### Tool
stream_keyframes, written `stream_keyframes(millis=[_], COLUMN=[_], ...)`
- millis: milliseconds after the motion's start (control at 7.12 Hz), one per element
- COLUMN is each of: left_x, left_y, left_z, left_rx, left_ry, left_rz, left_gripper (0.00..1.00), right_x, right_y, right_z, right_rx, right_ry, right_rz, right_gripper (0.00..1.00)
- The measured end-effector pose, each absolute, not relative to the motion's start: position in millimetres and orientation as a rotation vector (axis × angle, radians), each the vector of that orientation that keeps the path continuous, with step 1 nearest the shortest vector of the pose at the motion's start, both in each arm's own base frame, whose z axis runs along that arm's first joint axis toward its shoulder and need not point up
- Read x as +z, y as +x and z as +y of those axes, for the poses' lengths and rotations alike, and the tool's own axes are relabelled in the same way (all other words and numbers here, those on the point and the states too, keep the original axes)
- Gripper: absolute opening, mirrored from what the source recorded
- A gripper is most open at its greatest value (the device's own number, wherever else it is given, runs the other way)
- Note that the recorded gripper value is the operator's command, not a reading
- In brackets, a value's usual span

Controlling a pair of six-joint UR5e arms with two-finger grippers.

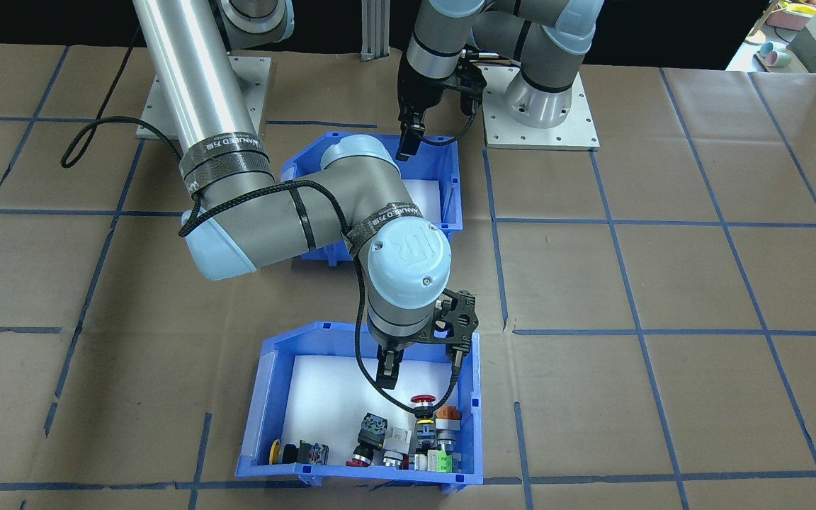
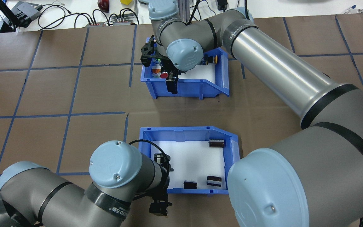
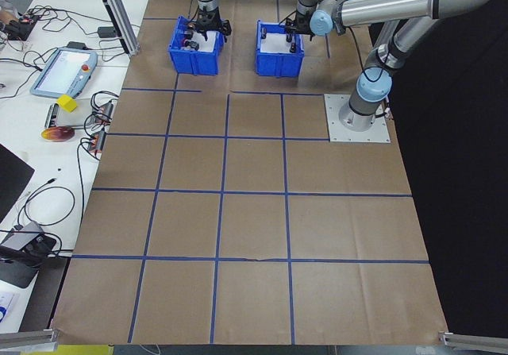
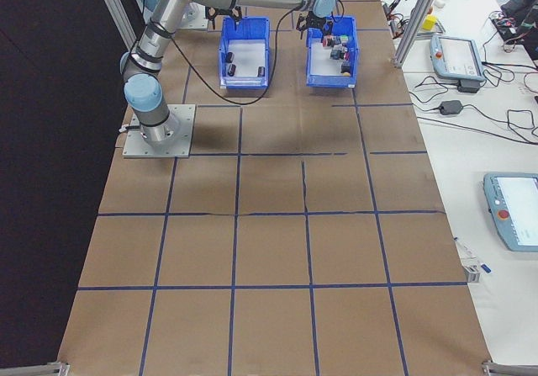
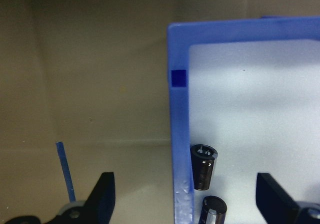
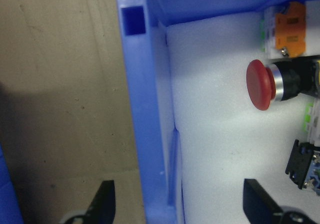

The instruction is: Place battery box in front

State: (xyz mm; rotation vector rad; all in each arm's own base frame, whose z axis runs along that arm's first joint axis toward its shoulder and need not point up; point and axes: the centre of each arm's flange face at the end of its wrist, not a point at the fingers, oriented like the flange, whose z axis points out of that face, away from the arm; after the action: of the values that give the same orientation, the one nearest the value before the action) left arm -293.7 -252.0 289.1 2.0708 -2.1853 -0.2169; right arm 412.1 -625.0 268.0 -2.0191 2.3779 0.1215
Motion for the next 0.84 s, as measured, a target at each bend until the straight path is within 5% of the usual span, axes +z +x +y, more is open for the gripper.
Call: stream_keyframes(millis=[281, 561, 702, 842], left_x=[267, 256, 254, 254], left_y=[-309, -315, -316, -317], left_z=[-252, -250, -250, -250], left_rx=[-0.217, -0.199, -0.198, -0.201], left_ry=[2.089, 2.116, 2.124, 2.125], left_rz=[-2.214, -2.229, -2.228, -2.224], left_gripper=[0.83, 0.43, 0.15, 0.05], right_x=[270, 275, 280, 288], right_y=[413, 415, 416, 415], right_z=[-623, -622, -622, -622], right_rx=[0.129, 0.115, 0.100, 0.079], right_ry=[-2.016, -2.020, -2.021, -2.022], right_rz=[2.379, 2.378, 2.378, 2.383], right_gripper=[0.09, 0.05, 0.04, 0.04])
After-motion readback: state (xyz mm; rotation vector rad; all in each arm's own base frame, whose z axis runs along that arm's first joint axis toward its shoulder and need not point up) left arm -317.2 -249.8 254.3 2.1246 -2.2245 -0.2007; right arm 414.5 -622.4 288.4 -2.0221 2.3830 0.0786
